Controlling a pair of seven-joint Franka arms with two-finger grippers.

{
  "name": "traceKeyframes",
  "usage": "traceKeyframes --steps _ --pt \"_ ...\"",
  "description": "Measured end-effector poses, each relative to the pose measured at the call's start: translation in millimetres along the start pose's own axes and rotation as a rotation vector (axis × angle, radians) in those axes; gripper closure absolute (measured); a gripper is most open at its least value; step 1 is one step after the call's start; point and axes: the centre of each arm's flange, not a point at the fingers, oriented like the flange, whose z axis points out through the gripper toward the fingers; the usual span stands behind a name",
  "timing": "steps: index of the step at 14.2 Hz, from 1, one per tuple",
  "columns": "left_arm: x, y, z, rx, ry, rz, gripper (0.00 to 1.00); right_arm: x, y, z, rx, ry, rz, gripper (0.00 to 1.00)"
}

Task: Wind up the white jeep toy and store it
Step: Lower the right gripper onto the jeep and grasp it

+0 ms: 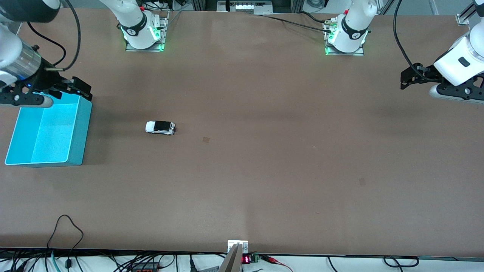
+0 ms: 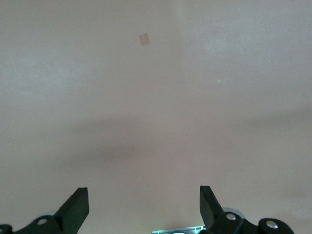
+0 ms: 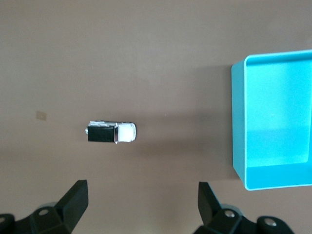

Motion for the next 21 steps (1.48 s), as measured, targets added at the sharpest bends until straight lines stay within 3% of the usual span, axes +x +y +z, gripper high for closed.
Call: traceKeyframes --steps 2,5,9,14,18,21 --pt "0 1 0 0.001 0.0 0.001 0.0 6 -3 14 -0.002 -0.027 -0.094 0.0" --pt "0 1 0 0.001 0.0 -0.001 0.0 15 -10 35 0.004 -0.055 -0.335 0.0" --pt "0 -1 0 0.001 0.0 -0.007 0.0 17 -37 85 0.007 -0.047 -0.604 0.0" --pt "-2 -1 2 0.0 -0.017 -0.009 0.0 -3 -66 166 -0.007 0.015 -0.976 0.0" --pt "-2 -1 2 -0.001 -0.02 -0.01 0.0 -30 -90 226 -0.036 0.091 -1.187 0.0" --pt "-2 -1 2 -0.001 -0.02 -0.01 0.0 -41 -103 260 -0.049 0.116 -1.313 0.0"
